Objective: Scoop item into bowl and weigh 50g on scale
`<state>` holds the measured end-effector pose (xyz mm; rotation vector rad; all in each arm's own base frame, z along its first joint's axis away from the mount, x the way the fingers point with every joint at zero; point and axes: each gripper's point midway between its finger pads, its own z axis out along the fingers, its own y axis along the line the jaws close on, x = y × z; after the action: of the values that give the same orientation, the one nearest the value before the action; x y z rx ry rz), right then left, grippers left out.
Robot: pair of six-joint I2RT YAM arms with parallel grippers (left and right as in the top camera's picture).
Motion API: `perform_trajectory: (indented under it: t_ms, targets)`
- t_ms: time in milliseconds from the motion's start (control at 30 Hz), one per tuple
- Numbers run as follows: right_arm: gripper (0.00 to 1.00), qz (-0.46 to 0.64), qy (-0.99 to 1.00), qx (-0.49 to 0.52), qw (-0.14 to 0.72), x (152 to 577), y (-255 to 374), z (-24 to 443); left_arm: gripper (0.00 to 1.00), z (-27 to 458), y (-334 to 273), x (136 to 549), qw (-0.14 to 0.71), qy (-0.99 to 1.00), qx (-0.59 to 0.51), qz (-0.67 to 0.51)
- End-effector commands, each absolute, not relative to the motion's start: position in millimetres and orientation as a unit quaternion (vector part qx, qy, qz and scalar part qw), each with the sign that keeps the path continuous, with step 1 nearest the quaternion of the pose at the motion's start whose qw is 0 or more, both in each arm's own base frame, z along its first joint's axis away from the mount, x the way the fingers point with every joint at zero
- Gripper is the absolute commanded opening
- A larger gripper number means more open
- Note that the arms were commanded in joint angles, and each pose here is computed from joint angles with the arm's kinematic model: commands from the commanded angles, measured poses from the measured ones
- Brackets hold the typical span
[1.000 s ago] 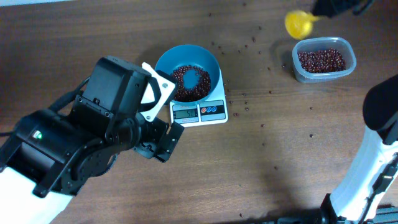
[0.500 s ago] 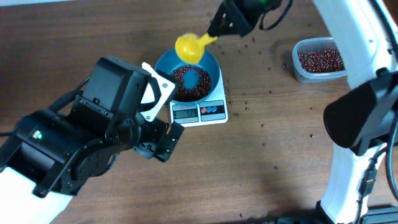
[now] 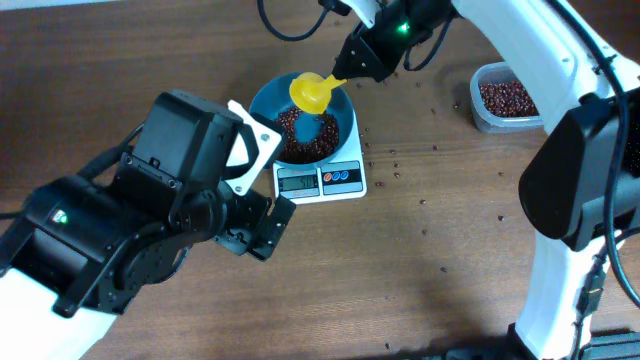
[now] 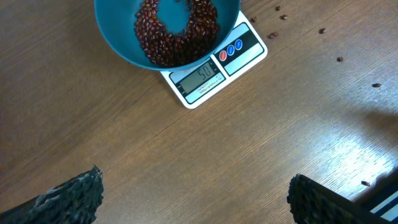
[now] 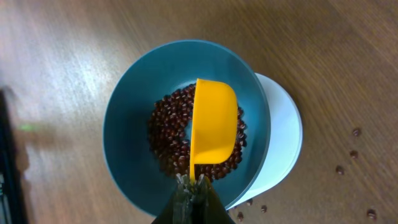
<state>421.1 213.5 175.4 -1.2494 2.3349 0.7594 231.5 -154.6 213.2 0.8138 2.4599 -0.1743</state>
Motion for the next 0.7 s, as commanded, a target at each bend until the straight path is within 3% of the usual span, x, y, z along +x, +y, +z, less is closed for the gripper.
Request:
perform_trajectory:
  t_ms: [0,667]
  targets:
    - [0.04,0.246,0.829,-0.464,0.194,420,220,172,0.99,221,-154,235,0.28,0.909,0.302,-0.063]
    - [0.04,0.151,0.846,-0.465,0.214,446,201,164,0.99,221,-154,235,0.28,0.909,0.302,-0.063]
